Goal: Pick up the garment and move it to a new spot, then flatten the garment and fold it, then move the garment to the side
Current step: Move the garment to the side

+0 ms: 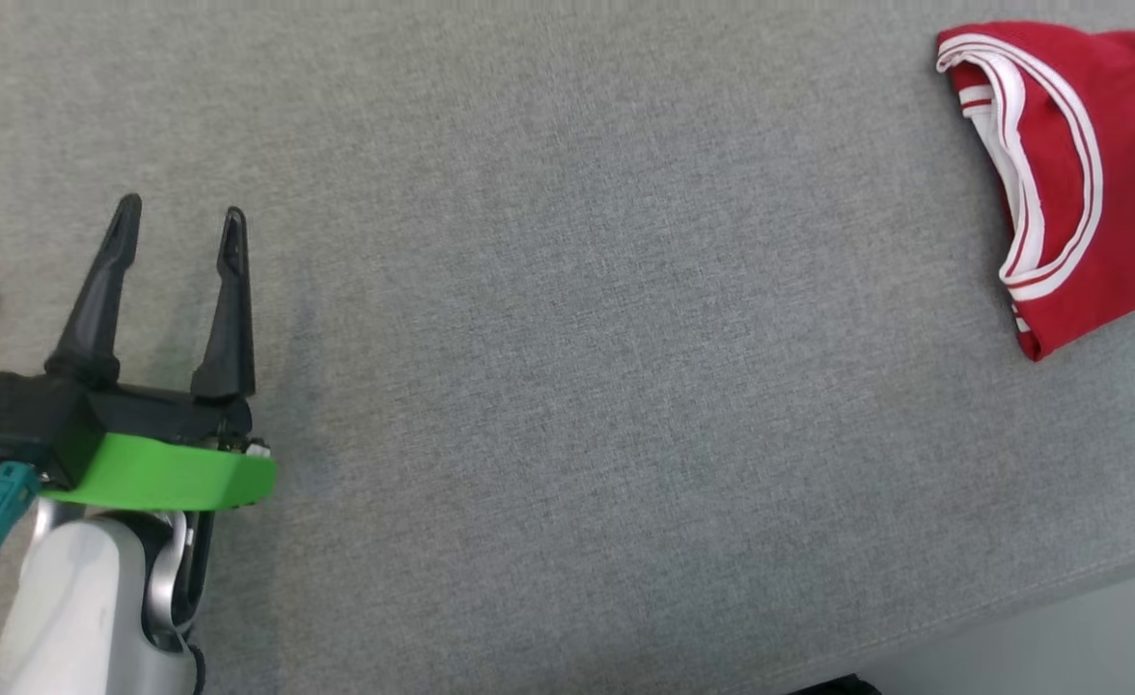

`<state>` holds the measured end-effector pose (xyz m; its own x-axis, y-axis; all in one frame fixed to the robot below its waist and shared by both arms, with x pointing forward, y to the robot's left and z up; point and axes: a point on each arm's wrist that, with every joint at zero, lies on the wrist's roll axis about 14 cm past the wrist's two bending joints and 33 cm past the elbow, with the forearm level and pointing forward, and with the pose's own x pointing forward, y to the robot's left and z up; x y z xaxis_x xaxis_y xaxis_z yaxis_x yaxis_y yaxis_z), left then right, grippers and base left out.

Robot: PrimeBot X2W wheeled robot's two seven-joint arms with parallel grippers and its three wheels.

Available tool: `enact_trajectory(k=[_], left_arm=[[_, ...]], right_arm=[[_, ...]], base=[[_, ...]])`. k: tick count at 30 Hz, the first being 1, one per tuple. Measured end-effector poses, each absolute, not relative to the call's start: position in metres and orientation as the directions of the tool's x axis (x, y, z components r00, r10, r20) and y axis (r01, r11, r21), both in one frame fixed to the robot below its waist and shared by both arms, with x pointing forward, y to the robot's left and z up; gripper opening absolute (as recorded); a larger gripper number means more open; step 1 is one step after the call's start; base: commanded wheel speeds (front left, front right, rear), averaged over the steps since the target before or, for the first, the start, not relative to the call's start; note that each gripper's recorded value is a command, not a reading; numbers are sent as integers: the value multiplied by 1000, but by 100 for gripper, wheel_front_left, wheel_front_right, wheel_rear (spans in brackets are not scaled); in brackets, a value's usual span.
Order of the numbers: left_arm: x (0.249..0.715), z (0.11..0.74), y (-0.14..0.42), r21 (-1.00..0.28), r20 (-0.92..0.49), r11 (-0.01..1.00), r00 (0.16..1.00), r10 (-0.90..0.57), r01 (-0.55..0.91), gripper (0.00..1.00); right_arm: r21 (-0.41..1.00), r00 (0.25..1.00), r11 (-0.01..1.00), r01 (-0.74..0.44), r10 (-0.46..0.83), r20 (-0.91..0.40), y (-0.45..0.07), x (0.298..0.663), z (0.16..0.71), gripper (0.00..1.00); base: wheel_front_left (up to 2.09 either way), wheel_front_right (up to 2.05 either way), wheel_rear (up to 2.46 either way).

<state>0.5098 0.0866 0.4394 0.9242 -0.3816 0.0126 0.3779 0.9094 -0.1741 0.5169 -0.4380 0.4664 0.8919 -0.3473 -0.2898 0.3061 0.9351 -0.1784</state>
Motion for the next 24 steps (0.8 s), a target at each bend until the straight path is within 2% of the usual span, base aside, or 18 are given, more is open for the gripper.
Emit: enact_trajectory(k=[3,10,16,24], left_arm=[[501,447,97,-182,17,924,941,-339,337,100],[470,470,125,-176,28,954,970,-241,242,100],[435,490,139,-189,44,963,982,-186,191,100],[398,520,151,-186,113,968,982,-148,167,100]], right_arm=[[-133,936,956,261,-285,-209,-417,528,494,100],[-44,991,992,117,-120,-63,-354,515,536,100],[-4,999,1000,-16,16,29,-298,483,558,100],[17,979,996,-92,87,185,-266,434,594,100]], base=[[0,0,0],[0,0,0],[0,0,0],[0,0,0]])
